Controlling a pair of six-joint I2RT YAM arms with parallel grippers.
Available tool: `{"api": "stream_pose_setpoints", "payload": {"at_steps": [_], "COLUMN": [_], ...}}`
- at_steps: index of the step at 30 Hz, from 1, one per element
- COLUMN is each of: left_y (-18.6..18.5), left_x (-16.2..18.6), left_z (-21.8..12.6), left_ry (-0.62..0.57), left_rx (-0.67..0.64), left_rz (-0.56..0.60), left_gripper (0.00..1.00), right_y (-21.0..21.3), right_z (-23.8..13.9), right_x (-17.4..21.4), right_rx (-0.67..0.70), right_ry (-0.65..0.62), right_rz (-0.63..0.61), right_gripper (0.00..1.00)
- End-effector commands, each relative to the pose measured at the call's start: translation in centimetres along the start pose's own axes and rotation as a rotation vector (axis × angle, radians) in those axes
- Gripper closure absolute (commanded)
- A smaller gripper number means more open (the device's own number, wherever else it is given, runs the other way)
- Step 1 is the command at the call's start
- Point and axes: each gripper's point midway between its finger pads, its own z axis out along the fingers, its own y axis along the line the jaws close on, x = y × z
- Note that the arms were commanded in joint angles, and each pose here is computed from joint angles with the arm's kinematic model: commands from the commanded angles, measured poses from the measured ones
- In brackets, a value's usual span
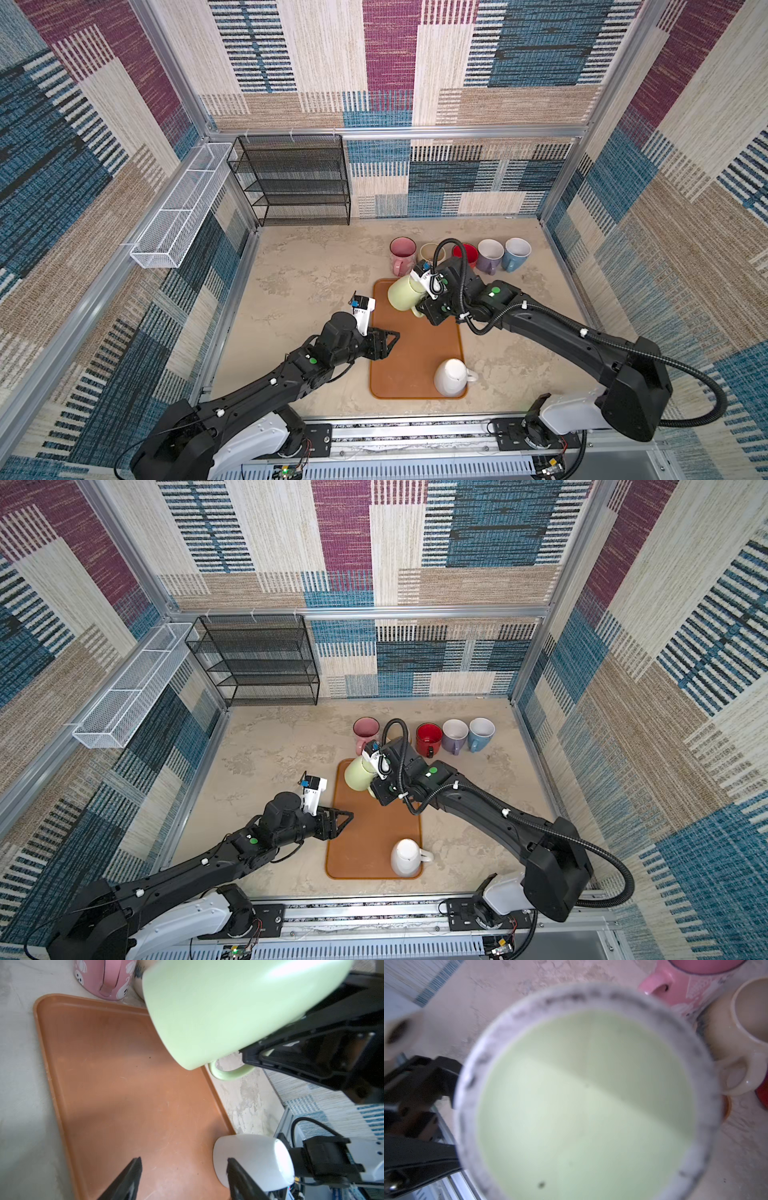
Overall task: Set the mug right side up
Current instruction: 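Tilt the green mug toward the left gripper while the left gripper reaches in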
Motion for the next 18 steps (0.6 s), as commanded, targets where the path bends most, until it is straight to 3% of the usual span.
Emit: {"api": "stream_pose_setpoints", "payload": {"at_steps": [1, 10, 18], "left_y": [-3.0, -6.3, -8.1], "left_x": [-2.6, -6.9, -8.6], "left_z": [-0.6, -2.5, -3.2], "left_ry": [-0.115, -0.280, -0.338], "left_rx": [0.170, 0.381, 0.481], "left_rz": [-0.024, -0.013, 0.008], "left_gripper": [0.27, 0.25, 0.32], "right_y": [3.2, 7.7, 8.6], "right_z": [-2.4, -6.7, -9.1], "right_x": [-4.9, -6.9, -7.2], "right_rx": [-0.156, -0.409, -0.559], "right_ry": [-0.236, -0.402, -0.457], "right_rz": [-0.035, -0.092, -0.080], "right_gripper": [1.00, 1.00, 1.00]}}
